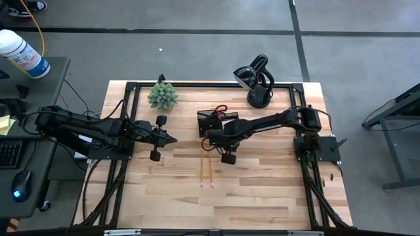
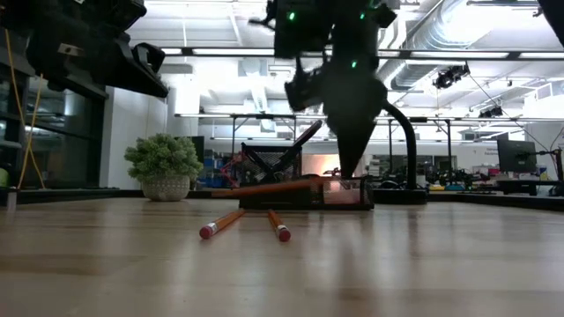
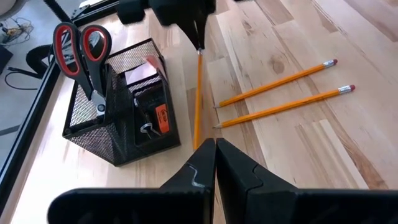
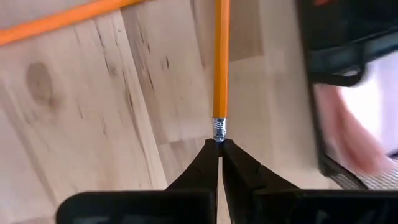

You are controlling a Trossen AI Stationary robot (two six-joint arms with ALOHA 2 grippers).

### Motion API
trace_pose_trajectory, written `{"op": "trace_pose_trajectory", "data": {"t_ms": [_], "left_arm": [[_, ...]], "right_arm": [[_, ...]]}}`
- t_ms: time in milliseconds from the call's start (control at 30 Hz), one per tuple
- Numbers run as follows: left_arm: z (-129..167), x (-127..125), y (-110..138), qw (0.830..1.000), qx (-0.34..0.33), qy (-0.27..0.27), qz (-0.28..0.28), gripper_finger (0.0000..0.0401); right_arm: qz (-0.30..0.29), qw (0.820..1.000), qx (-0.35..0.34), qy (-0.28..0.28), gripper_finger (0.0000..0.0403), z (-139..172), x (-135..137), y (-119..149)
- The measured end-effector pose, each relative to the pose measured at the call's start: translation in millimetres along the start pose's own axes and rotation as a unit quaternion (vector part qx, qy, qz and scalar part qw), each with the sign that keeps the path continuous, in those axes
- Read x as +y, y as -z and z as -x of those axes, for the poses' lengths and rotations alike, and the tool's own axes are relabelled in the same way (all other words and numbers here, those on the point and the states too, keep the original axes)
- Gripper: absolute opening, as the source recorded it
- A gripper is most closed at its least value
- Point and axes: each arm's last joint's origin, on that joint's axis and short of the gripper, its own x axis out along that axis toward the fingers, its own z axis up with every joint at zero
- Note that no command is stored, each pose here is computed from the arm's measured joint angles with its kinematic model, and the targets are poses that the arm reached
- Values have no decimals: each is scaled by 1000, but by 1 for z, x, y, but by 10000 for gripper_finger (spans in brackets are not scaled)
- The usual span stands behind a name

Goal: Pick and place office supplies into organizer
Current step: Put the top pencil into the desk organizer

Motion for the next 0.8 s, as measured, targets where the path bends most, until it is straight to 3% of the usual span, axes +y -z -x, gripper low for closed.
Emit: {"op": "trace_pose_trajectory", "data": {"t_ms": [400,600,800], "left_arm": [[0,0,1,1000,4,-3,-8,3],[0,0,1,1000,4,-3,-8,3],[0,0,1,1000,3,-3,-8,3]], "right_arm": [[-8,999,-41,-16,0,67,-9,20],[9,999,-31,10,0,106,-16,20],[-33,998,-24,44,2,139,-41,19]]}}
